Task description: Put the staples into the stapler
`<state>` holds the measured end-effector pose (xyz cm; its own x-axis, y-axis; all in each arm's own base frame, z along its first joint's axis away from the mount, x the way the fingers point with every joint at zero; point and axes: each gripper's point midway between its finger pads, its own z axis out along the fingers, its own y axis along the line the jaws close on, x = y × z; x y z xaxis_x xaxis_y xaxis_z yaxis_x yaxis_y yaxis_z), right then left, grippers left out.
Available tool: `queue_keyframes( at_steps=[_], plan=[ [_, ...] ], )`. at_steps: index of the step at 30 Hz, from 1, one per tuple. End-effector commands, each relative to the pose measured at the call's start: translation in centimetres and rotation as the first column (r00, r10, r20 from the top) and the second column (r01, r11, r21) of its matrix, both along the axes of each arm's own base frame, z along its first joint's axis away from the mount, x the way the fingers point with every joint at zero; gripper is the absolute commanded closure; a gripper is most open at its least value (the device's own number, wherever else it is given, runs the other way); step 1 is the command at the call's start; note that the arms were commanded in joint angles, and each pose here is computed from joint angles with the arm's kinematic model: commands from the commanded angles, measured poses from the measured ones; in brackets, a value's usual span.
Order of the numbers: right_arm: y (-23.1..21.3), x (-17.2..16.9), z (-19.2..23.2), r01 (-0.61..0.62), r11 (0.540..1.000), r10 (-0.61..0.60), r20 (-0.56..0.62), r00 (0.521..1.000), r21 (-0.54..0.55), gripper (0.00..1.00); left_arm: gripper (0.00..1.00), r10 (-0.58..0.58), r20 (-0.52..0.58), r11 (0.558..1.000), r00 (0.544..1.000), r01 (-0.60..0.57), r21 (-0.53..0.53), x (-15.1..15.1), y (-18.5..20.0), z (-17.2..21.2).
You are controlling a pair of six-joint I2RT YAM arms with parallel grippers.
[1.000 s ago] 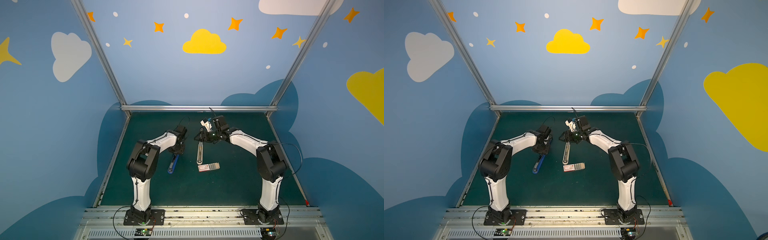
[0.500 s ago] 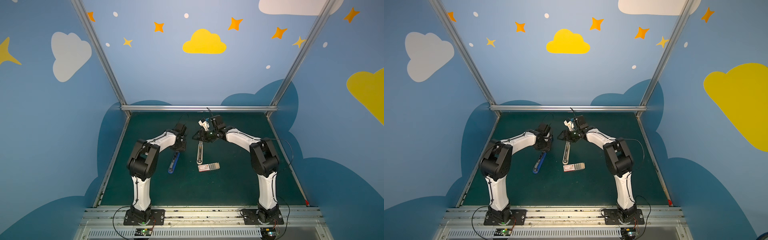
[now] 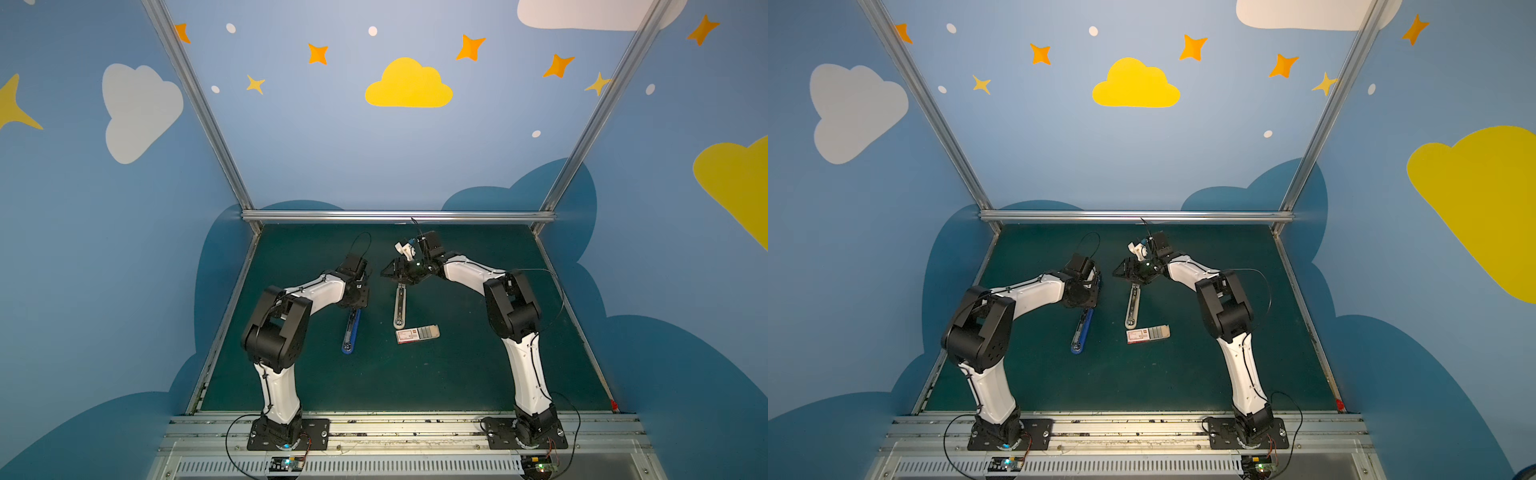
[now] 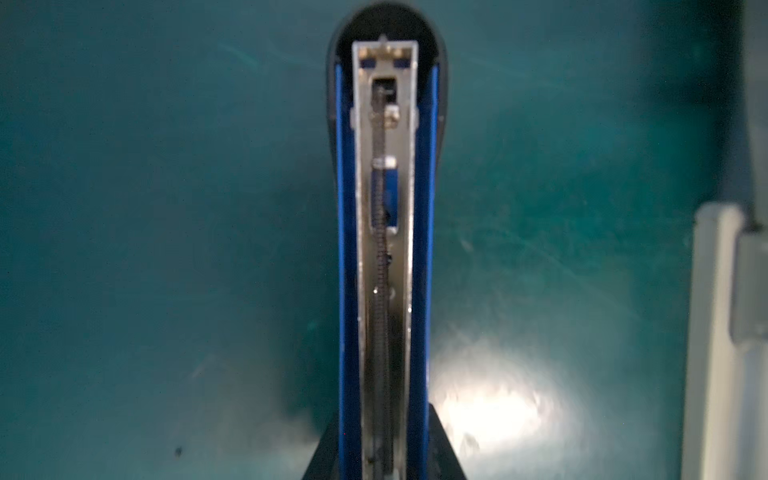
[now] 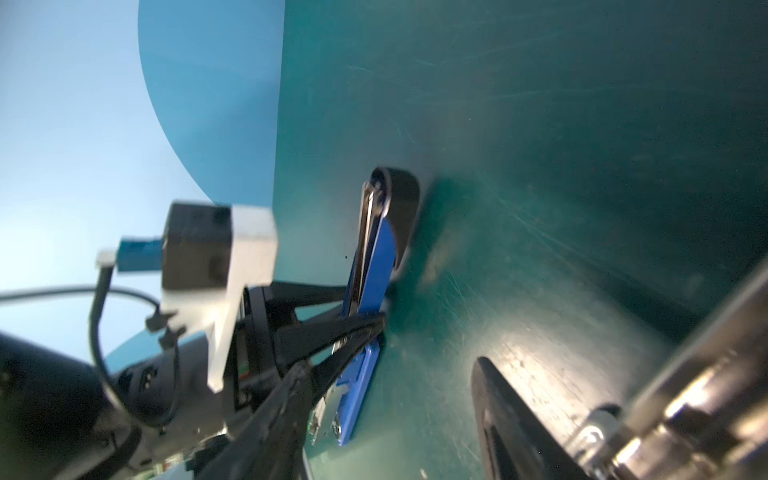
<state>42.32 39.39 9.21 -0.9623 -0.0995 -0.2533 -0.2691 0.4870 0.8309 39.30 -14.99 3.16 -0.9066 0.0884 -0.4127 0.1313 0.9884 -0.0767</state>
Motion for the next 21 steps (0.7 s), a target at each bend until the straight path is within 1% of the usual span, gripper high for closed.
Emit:
queue_keyframes(
  at_steps=[1,6,16,18,21],
  plan=[
    [1.4,0.6,1.3,-0.017,0.997,0.018,-0.018,1.000,0.074,0.37,0.91,-0.038,0.121,0.997,0.992,0.046,-0.067,1.3,-1.3,3.2],
    [2.8,0.6,1.7,-0.039,0.990,0.044,-0.034,0.998,0.132,0.37,0.92,-0.058,0.149,0.992,0.987,0.073,-0.100,0.9,-1.9,4.0],
    [5.3,0.4,0.3,-0.075,0.982,0.091,-0.090,0.992,0.171,0.37,0.92,-0.078,0.161,0.990,0.984,0.095,-0.106,0.6,-2.4,4.6],
    [5.6,0.3,-0.1,-0.079,0.982,0.097,-0.096,0.991,0.170,0.37,0.92,-0.081,0.168,0.989,0.982,0.100,-0.109,0.5,-2.5,4.8],
    [6.0,0.1,-0.2,-0.088,0.979,0.108,-0.104,0.989,0.183,0.41,0.92,-0.087,0.175,0.988,0.981,0.108,-0.114,0.6,-2.6,5.1]
  ],
)
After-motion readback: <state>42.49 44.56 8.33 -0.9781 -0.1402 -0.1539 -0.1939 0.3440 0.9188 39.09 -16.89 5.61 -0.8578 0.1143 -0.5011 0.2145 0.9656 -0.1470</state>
